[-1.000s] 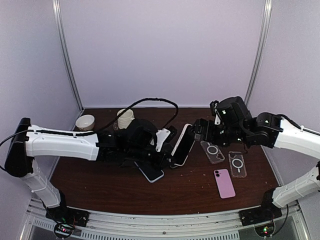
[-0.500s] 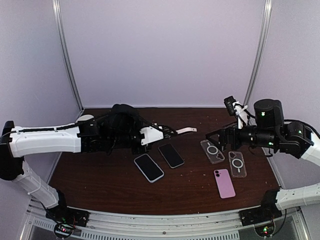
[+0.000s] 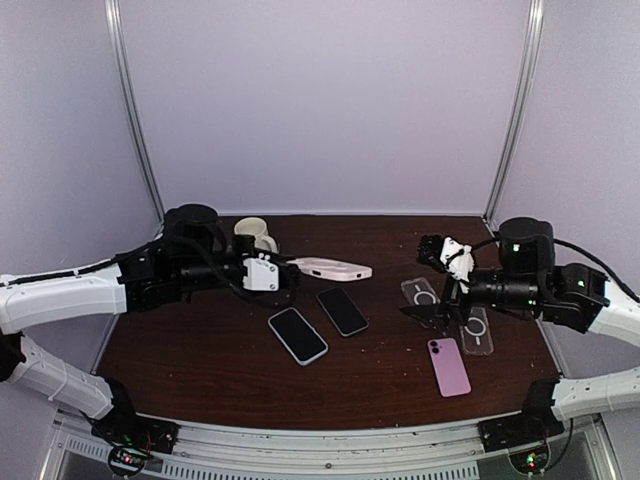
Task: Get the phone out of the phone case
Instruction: Pass from the left arm to the right
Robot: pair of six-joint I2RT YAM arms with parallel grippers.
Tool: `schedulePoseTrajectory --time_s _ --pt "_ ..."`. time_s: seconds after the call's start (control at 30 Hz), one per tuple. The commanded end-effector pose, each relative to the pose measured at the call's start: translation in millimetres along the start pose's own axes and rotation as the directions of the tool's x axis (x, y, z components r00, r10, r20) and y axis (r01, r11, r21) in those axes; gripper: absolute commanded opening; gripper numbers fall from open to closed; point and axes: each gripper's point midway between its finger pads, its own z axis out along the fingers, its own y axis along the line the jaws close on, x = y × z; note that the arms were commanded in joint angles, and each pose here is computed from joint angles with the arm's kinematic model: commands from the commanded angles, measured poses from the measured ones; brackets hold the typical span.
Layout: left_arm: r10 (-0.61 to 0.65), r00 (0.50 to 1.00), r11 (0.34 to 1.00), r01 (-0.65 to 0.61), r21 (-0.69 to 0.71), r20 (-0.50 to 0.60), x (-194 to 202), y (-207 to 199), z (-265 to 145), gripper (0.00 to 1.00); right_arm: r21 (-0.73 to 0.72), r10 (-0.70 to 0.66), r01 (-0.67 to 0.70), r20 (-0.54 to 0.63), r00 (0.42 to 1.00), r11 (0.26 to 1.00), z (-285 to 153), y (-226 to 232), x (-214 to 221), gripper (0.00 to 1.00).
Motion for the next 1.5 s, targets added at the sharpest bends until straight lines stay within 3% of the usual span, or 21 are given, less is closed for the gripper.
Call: schedulePoseTrajectory --time_s 0.0,0.23,0.7,0.93,1.13,1.47 --pt "0.009 0.975 1.0 -0.003 -0.027 0.22 -44 18 -22 0.0 -0.008 -0.229 0.23 0.052 0.972 0.973 10 2 -29 1.0" --pt "-0.091 0.944 0.996 0.092 0.014 0.318 -62 19 -23 0.0 -0.064 -0.332 0.344 0.147 0.932 0.937 17 30 -68 0.84" --pt "-0.129 0.935 0.991 0.11 0.075 0.331 -65 12 -21 0.0 -0.066 -0.411 0.427 0.174 0.895 0.902 34 55 -92 0.48" --pt "-0.128 0.938 0.991 0.106 0.083 0.321 -63 10 -19 0.0 -0.057 -0.416 0.432 0.177 0.892 0.9 39 58 -96 0.36" --pt "-0.13 0.945 0.991 0.111 0.079 0.3 -59 9 -16 0.0 -0.048 -0.415 0.429 0.174 0.893 0.902 37 59 -98 0.35" --pt "-0.119 0.95 0.992 0.101 0.078 0.29 -56 8 -15 0.0 -0.052 -0.43 0.437 0.109 0.896 0.898 48 61 -84 0.14"
